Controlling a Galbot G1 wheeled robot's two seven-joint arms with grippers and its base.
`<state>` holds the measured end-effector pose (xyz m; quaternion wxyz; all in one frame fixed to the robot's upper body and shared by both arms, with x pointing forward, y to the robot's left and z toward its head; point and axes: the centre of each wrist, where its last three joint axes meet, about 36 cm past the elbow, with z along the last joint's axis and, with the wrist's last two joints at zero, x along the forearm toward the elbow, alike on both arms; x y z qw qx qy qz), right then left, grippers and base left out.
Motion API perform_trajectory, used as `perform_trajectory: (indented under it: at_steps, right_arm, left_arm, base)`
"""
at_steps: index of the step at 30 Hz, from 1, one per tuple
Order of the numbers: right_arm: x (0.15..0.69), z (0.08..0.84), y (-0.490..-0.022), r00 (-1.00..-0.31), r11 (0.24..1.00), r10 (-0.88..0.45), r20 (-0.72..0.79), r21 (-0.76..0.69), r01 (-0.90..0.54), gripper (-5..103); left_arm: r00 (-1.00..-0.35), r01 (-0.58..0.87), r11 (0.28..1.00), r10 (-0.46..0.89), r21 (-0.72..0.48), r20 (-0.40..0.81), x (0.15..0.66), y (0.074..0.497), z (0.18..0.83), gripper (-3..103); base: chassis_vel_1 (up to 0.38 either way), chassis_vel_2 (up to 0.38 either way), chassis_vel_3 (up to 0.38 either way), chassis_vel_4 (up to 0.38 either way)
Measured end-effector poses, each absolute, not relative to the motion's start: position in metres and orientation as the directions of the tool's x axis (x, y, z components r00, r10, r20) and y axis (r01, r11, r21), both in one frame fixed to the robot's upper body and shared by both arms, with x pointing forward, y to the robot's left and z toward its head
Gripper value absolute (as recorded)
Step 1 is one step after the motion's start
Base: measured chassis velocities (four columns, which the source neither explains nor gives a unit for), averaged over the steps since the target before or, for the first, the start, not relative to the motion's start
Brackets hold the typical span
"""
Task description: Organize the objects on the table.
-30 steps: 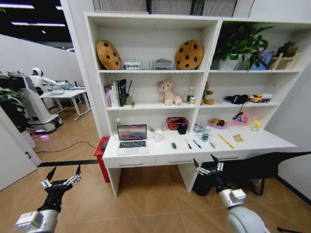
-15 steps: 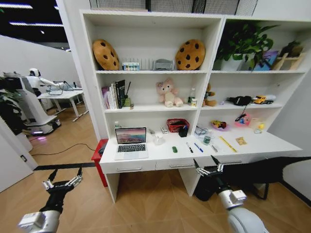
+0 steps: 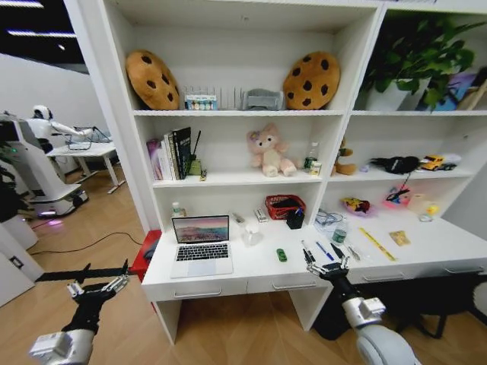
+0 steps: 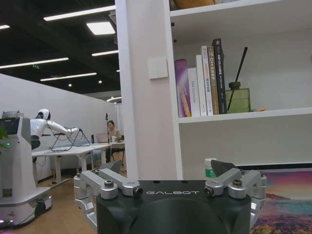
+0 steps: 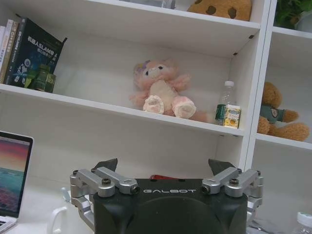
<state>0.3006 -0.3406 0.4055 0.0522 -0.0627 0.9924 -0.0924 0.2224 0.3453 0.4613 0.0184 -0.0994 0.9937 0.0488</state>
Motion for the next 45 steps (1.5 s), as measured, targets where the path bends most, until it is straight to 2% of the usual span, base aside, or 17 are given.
perform_trajectory:
  at_steps: [31, 34, 37, 38, 40, 41, 42, 45]
  right_arm:
    - [0.300, 0.402, -0.339, -0.990, 0.977, -0.106, -0.089, -0.196, -0.087, 100]
    - [0.299, 0.399, -0.339, -0.992, 0.978, -0.096, -0.084, -0.192, -0.079, 100]
    - [0.297, 0.394, -0.343, -0.994, 0.982, -0.077, -0.076, -0.181, -0.062, 100]
    - [0.297, 0.394, -0.343, -0.994, 0.982, -0.077, -0.076, -0.181, -0.062, 100]
    - [0.297, 0.392, -0.346, -0.995, 0.983, -0.065, -0.073, -0.178, -0.051, 100]
    - [0.297, 0.392, -0.346, -0.995, 0.983, -0.065, -0.073, -0.178, -0.051, 100]
    - [0.296, 0.392, -0.348, -0.996, 0.983, -0.059, -0.074, -0.178, -0.045, 100]
    - [0.296, 0.392, -0.349, -0.996, 0.983, -0.053, -0.075, -0.177, -0.039, 100]
  left_arm:
    - [-0.984, -0.175, 0.979, -0.172, 0.103, -0.046, 0.226, 0.348, 0.461, 98]
    - [-0.990, -0.137, 0.983, -0.133, 0.124, -0.037, 0.229, 0.349, 0.464, 94]
    - [-0.998, -0.065, 0.987, -0.064, 0.145, -0.016, 0.234, 0.347, 0.465, 79]
    - [-0.998, -0.065, 0.987, -0.064, 0.145, -0.016, 0.234, 0.347, 0.465, 79]
    - [-1.000, 0.003, 0.985, 0.002, 0.172, 0.007, 0.238, 0.348, 0.470, 68]
    - [-1.000, 0.003, 0.985, 0.002, 0.172, 0.007, 0.238, 0.348, 0.470, 68]
    - [-0.998, 0.055, 0.978, 0.051, 0.203, 0.025, 0.241, 0.352, 0.473, 62]
    - [-0.994, 0.106, 0.965, 0.098, 0.240, 0.045, 0.245, 0.358, 0.478, 57]
  base:
    - [-0.126, 0.122, 0.126, -0.128]
    - [0.000, 0.000, 0.000, 0.000]
    - [0.000, 0.000, 0.000, 0.000]
    - [0.000, 0.000, 0.000, 0.000]
    - [0.000, 0.000, 0.000, 0.000]
    - [0.000, 0.000, 0.000, 0.000]
    - [0.000, 0.000, 0.000, 0.000]
    - [0.000, 0.000, 0.000, 0.000]
